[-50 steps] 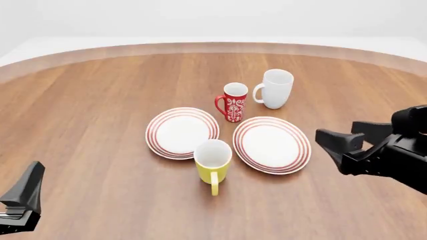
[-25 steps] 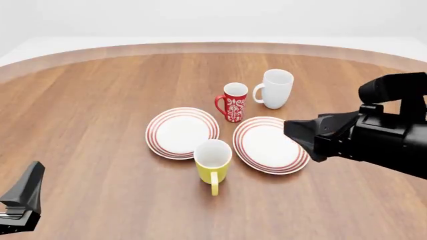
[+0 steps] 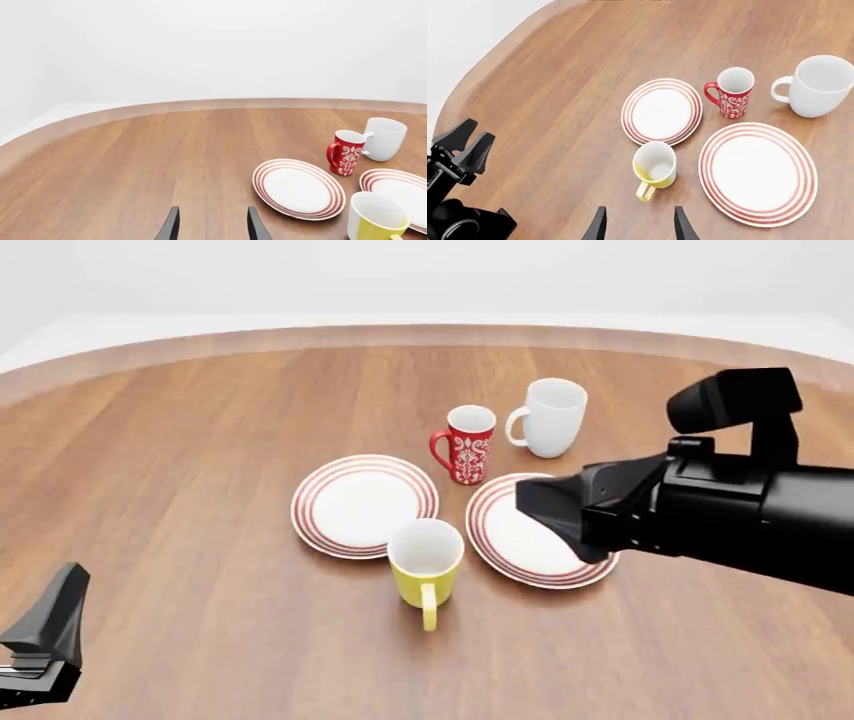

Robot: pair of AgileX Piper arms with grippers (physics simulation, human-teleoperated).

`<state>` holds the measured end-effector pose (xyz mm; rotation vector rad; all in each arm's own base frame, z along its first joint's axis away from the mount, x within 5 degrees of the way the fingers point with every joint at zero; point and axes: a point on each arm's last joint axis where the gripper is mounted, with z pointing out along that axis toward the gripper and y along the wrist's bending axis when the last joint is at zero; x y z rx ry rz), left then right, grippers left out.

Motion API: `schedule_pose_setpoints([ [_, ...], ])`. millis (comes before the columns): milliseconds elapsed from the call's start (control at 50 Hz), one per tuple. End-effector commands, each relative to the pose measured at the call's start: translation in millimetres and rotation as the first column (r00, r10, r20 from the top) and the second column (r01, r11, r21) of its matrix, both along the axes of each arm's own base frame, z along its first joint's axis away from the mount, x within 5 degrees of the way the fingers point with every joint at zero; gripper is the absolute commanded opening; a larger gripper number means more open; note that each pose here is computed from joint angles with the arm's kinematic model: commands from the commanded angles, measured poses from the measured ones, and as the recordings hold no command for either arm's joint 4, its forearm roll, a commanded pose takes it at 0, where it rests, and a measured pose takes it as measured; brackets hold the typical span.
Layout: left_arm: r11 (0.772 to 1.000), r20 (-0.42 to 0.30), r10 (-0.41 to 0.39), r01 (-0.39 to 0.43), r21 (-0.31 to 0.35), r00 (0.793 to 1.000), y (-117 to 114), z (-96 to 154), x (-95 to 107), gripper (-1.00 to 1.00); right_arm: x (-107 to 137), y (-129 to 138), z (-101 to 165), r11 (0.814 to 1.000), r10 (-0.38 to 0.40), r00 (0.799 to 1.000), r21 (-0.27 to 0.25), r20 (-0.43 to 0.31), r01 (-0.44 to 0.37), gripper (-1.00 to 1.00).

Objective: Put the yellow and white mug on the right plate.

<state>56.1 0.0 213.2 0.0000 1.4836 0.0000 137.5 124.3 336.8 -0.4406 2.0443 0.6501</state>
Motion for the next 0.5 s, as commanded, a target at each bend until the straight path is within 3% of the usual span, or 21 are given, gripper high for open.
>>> schedule_pose_setpoints([
  [20,1.000,0.000,0.000,0.000,0.000,1.000,0,0,0,1.00,-1,3,3,1.000,0.018,1.000,0.000,0.015,-0.018,1.00],
  [200,1.000,0.000,0.000,0.000,0.000,1.000,0,0,0,1.00,0,5,2,1.000,0.022,1.000,0.003,0.011,-0.022,1.00],
  [500,1.000,0.000,0.000,0.000,0.000,1.000,0,0,0,1.00,19,19,-23,0.999,-0.037,0.994,0.011,-0.107,0.039,1.00],
])
